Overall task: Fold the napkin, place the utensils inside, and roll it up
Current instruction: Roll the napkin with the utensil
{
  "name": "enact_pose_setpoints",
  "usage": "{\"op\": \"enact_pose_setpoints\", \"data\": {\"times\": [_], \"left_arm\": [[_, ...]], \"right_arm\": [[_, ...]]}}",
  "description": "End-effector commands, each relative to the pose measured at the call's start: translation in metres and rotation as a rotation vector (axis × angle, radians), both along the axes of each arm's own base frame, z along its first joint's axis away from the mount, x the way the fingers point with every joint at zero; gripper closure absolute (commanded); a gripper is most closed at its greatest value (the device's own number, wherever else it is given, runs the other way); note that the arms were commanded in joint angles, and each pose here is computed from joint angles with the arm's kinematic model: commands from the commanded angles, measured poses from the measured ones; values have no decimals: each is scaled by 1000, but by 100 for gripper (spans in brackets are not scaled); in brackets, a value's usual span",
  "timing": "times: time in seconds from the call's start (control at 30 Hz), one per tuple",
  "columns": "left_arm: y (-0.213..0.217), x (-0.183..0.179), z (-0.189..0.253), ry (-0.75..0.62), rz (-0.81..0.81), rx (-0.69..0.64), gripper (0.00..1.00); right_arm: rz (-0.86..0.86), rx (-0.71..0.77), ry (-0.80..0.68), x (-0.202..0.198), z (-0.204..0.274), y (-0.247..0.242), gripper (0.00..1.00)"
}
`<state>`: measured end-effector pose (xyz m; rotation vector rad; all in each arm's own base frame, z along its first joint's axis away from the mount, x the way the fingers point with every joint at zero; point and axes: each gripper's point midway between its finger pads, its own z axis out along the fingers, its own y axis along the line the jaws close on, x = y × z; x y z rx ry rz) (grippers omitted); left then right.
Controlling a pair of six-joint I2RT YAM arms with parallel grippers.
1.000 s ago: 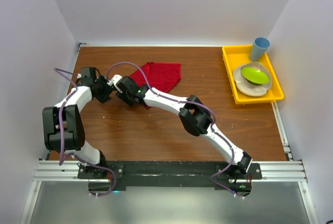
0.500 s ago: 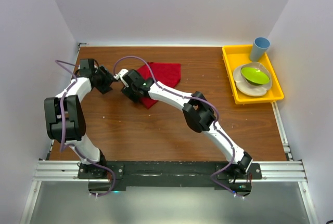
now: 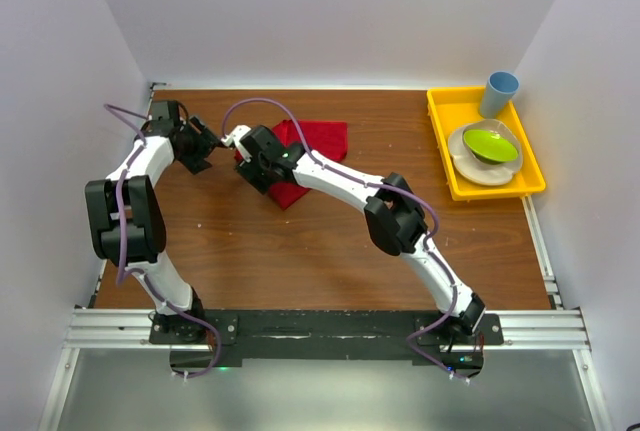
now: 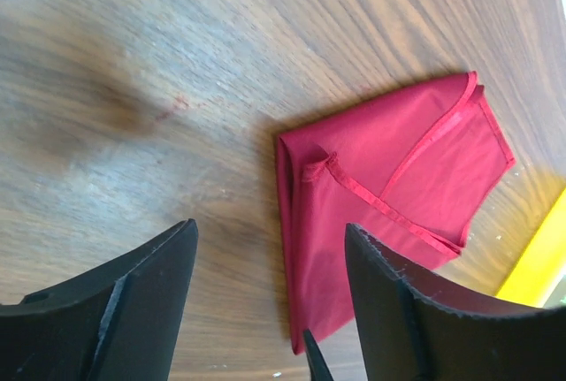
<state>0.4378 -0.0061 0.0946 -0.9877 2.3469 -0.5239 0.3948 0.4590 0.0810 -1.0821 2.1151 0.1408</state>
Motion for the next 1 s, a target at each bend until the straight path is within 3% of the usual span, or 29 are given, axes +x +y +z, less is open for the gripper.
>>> {"op": "enact_pose_setpoints", "data": {"times": [0.0, 0.13, 0.43, 0.63, 0.97], "left_arm": [[-3, -1, 6, -8, 21, -62, 30], [-3, -4, 8, -16, 15, -63, 31], [-6, -14, 0, -3, 5, -90, 31], [-6, -20, -2, 3, -13, -89, 28], [-19, -27, -9, -29, -84, -139, 24]], "right_arm": [[4, 29, 32, -2, -7, 5, 35], [-11, 11, 37, 1, -22, 6, 41], [-2, -9, 29, 5, -36, 8, 35], [-45, -19, 42, 13, -55, -1, 39], [-38, -7, 176, 5, -84, -14, 72]]}}
